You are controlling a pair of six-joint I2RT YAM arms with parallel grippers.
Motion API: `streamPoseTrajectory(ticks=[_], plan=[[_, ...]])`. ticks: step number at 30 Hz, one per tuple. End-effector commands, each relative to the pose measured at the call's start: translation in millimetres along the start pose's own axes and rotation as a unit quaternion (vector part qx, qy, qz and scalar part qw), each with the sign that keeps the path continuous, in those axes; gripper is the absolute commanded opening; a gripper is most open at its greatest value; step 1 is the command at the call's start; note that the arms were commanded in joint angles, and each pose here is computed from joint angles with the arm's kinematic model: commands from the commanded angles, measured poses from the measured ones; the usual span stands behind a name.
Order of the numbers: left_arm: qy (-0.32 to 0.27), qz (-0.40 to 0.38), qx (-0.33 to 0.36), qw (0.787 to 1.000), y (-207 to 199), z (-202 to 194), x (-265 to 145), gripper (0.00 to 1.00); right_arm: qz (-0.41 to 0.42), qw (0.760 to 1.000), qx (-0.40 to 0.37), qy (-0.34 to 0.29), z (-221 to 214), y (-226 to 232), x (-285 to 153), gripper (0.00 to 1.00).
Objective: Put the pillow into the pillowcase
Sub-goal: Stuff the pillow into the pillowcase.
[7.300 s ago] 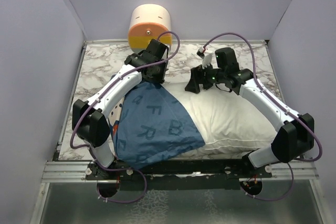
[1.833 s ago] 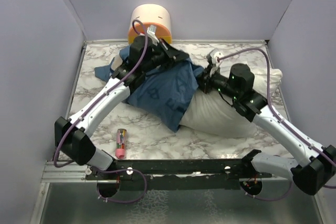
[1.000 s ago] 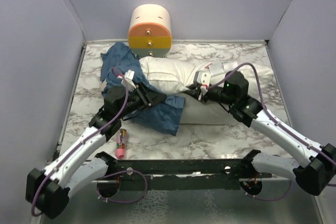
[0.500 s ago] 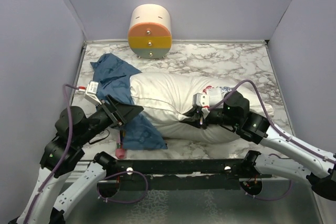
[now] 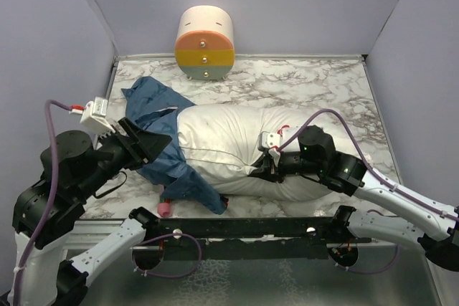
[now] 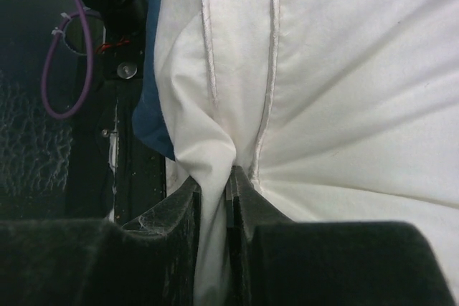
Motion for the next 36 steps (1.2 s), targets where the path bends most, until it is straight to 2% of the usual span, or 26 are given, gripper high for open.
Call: streamPoseTrajectory(ticks=[1,4,7,9,11,13,17,20,21,23,26,27,29,33,36], plan=[[0.050,0.113,0.007,0.992,29.7,-13.1,33.8,0.52,0.029,0.995,0.064,0.078,-36.7,16.3,-2.3,0.14],[0.085,0.182,0.036,0.979,39.6,-12.9,63.5,0.52,0.042,0.991,0.087,0.090,-37.5,17.5,3.5,0.14],[0.105,0.251,0.080,0.959,56.8,-11.2,73.9,0.51,0.038,0.990,0.094,0.101,-38.2,14.6,6.6,0.14],[0.119,0.274,0.105,0.948,64.6,-11.9,77.4,0.45,0.033,0.991,0.093,0.093,-34.5,12.8,7.3,0.14],[0.132,0.283,0.119,0.942,68.8,-13.6,78.9,0.33,0.030,0.991,0.094,0.084,-31.6,12.1,8.0,0.14],[0.143,0.292,0.126,0.937,72.2,-15.4,79.1,0.28,0.029,0.991,0.097,0.084,-31.1,11.4,9.1,0.14],[0.156,0.311,0.141,0.927,78.0,-16.2,76.1,0.25,0.028,0.991,0.098,0.086,-31.0,9.8,11.0,0.14],[0.166,0.307,0.145,0.926,81.1,-20.5,77.0,0.09,0.044,0.991,0.097,0.081,-26.6,11.9,12.4,0.16],[0.168,0.295,0.144,0.929,81.1,-23.6,81.1,0.04,0.052,0.992,0.094,0.071,-20.5,12.7,12.4,0.20],[0.183,0.270,0.135,0.936,83.0,-34.8,90.5,0.01,0.068,0.994,0.080,0.028,5.9,12.9,10.5,0.34],[0.204,0.228,0.119,0.945,84.5,-51.1,104.4,0.00,0.067,0.994,0.053,-0.065,66.6,7.4,-0.6,0.56],[0.214,0.224,0.114,0.944,89.1,-58.6,108.7,0.00,0.066,0.993,0.045,-0.087,86.0,4.5,-3.4,0.61],[0.220,0.206,0.109,0.947,88.8,-63.8,114.8,0.00,0.072,0.991,0.036,-0.106,113.8,-1.7,-3.2,0.63],[0.217,0.185,0.115,0.952,86.3,-64.2,121.4,0.00,0.047,0.995,0.055,-0.073,124.5,-27.5,23.2,0.66],[0.216,0.180,0.117,0.952,85.9,-64.5,123.5,0.00,-0.028,0.997,0.078,-0.004,101.3,-58.6,49.8,0.78]])
Point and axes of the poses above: each gripper's point midway between its finger pads, its own x axis out along the fingers, its own y axis along the line the jaws close on, z = x × y, the point moved 5 cm from there along -x, back along the fingers, and after that the axes turned 5 degrees about -x, right-handed, at the moved point
